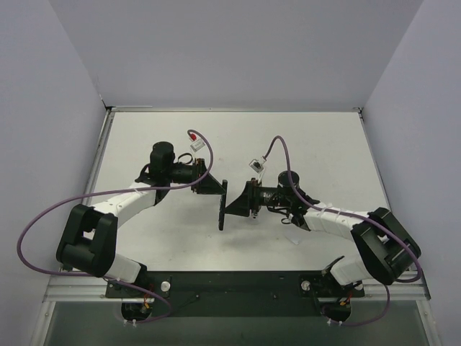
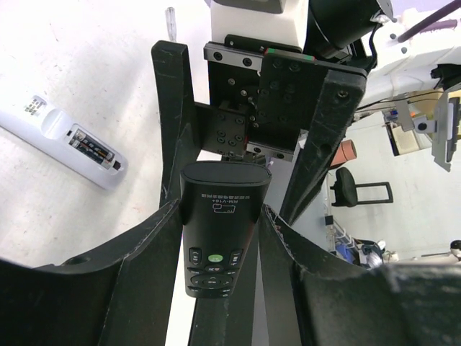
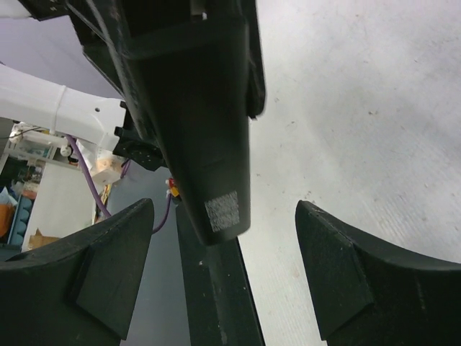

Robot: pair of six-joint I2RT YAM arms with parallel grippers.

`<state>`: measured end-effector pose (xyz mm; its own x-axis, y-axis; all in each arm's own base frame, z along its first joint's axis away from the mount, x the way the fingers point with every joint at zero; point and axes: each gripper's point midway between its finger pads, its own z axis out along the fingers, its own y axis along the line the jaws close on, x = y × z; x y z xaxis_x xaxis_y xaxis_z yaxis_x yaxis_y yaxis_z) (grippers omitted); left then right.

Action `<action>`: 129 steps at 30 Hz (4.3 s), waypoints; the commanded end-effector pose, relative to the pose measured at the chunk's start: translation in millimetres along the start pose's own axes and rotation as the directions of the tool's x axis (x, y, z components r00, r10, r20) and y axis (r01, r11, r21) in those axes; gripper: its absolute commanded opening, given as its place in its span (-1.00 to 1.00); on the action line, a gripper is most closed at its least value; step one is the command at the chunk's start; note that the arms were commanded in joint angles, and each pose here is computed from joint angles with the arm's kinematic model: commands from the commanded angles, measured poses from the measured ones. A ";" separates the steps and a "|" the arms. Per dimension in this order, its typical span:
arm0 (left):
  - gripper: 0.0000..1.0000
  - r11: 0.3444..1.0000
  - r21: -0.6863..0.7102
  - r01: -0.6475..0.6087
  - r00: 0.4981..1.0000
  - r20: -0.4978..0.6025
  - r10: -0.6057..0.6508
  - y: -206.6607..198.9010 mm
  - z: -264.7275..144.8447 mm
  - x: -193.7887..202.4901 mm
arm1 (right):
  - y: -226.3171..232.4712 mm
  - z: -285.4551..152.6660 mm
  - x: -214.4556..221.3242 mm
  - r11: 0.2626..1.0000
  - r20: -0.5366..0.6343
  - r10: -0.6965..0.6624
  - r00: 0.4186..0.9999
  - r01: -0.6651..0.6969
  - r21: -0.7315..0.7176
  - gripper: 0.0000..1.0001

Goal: Unload the batteries from the remote control

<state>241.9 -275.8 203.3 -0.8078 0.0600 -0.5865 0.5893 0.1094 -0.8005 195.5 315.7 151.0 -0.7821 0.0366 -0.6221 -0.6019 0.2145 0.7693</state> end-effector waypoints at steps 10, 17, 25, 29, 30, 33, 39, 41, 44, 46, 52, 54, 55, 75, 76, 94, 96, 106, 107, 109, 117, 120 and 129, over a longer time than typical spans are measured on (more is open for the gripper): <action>-1.00 0.992 0.097 -0.080 0.996 0.041 0.076 -30.5 0.0 -13.1 | 40.6 23.0 -25.7 0.980 0.041 -0.101 0.994 0.107 -0.167 0.37; -0.92 0.993 0.090 -0.080 0.996 0.057 0.075 -27.2 2.0 -18.3 | 42.7 22.2 -25.4 0.975 0.066 -0.074 0.995 0.086 -0.203 -0.32; 0.02 0.998 -0.028 -0.059 0.991 0.119 0.062 -12.7 1.1 -28.9 | 38.3 19.3 -31.3 0.990 0.082 0.003 0.997 0.009 -0.144 -1.00; 0.09 0.996 -0.078 -0.052 0.991 0.116 0.060 -6.8 -3.0 -39.6 | 28.6 17.7 -33.5 0.996 0.096 0.038 0.995 -0.030 -0.078 -1.00; 0.12 0.995 -0.075 -0.063 0.991 0.115 0.072 -9.3 -4.6 -44.2 | 24.9 17.9 -33.2 0.997 0.099 0.049 0.994 -0.043 -0.059 -1.00; 0.22 0.993 -0.082 -0.084 0.988 0.122 0.093 -11.7 -9.6 -46.6 | 13.7 17.9 -29.0 0.997 0.093 0.077 0.993 -0.076 -0.014 -1.00; 0.61 0.989 -0.105 -0.104 0.984 0.131 0.118 -11.6 -13.5 -44.8 | 10.7 20.9 -28.5 0.994 0.081 0.105 0.991 -0.103 -0.017 -1.00; 0.64 0.985 -0.125 -0.122 0.982 0.131 0.138 -11.3 -14.8 -44.3 | 10.9 20.6 -31.0 0.993 0.088 0.121 0.989 -0.120 -0.015 -1.00; 0.59 0.935 -0.294 -0.199 0.961 0.129 0.245 1.3 -27.5 -45.4 | 1.7 18.8 -42.0 0.979 0.121 0.197 0.973 -0.202 0.034 -1.00; 0.57 0.885 -0.412 -0.216 0.954 0.104 0.281 7.0 -36.4 -37.9 | -25.9 14.0 -38.1 0.929 0.141 0.300 0.943 -0.323 0.182 -1.00; 0.44 0.757 -0.582 -0.296 0.915 0.054 0.399 8.3 -41.8 -24.1 | -51.3 3.1 -49.0 0.822 0.230 0.392 0.891 -0.452 0.347 -1.00; 0.48 0.739 -0.594 -0.317 0.910 0.028 0.413 9.7 -35.6 -13.4 | -57.1 1.1 -49.5 0.773 0.265 0.438 0.859 -0.510 0.376 -1.00; 0.49 0.729 -0.597 -0.336 0.903 0.015 0.429 6.5 -28.0 -8.7 | -57.5 2.8 -53.3 0.766 0.276 0.443 0.853 -0.520 0.378 -1.00; 0.34 0.685 -0.639 -0.349 0.924 -0.113 0.365 47.6 28.9 23.9 | -57.1 4.0 -69.7 0.694 0.386 0.476 0.790 -0.607 0.387 -1.00; 0.33 0.686 -0.637 -0.352 0.923 -0.115 0.366 47.7 30.4 23.5 | -57.5 3.7 -69.9 0.692 0.387 0.475 0.790 -0.607 0.390 -1.00; 0.35 0.735 -0.611 -0.295 0.937 -0.034 0.348 45.0 51.8 10.4 | -55.9 0.9 -63.4 0.662 0.414 0.486 0.770 -0.633 0.401 -1.00; 0.33 0.737 -0.607 -0.298 0.936 -0.035 0.349 47.0 53.2 12.0 | -55.0 0.8 -62.4 0.658 0.421 0.496 0.759 -0.646 0.388 -1.00; -0.71 0.723 -0.618 -0.310 0.939 -0.079 0.336 50.9 49.3 18.3 | -53.1 -6.5 -65.7 0.668 0.438 0.463 0.770 -0.629 0.398 -0.86; -0.77 0.729 -0.611 -0.309 0.938 -0.072 0.338 47.3 48.8 17.1 | -52.7 -6.8 -66.3 0.678 0.432 0.451 0.781 -0.615 0.404 -0.73; -0.98 0.744 -0.594 -0.307 0.939 -0.062 0.338 41.2 48.8 15.1 | -52.9 -11.4 -68.1 0.713 0.413 0.387 0.825 -0.551 0.433 -0.30; -1.00 0.915 -0.396 -0.074 0.987 0.105 0.125 20.4 14.1 16.5 | -44.4 -51.7 -84.0 0.841 0.417 0.072 0.906 -0.280 0.463 0.67; -1.00 0.952 -0.305 -0.001 0.990 0.131 0.043 11.7 0.9 24.0 | -29.3 -56.5 -88.1 0.907 0.368 -0.091 0.925 -0.076 0.414 0.68; -1.00 0.994 -0.089 0.069 0.997 0.038 -0.066 -31.0 -14.2 49.7 | -16.2 -67.5 -91.1 0.959 0.214 -0.143 0.966 0.082 0.273 0.67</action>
<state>211.9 -260.0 162.0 -0.8541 -0.0259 -0.5195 0.4672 0.4008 -0.7881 274.1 229.4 171.3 -0.6888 0.3354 -0.6427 -0.3757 0.5930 0.7121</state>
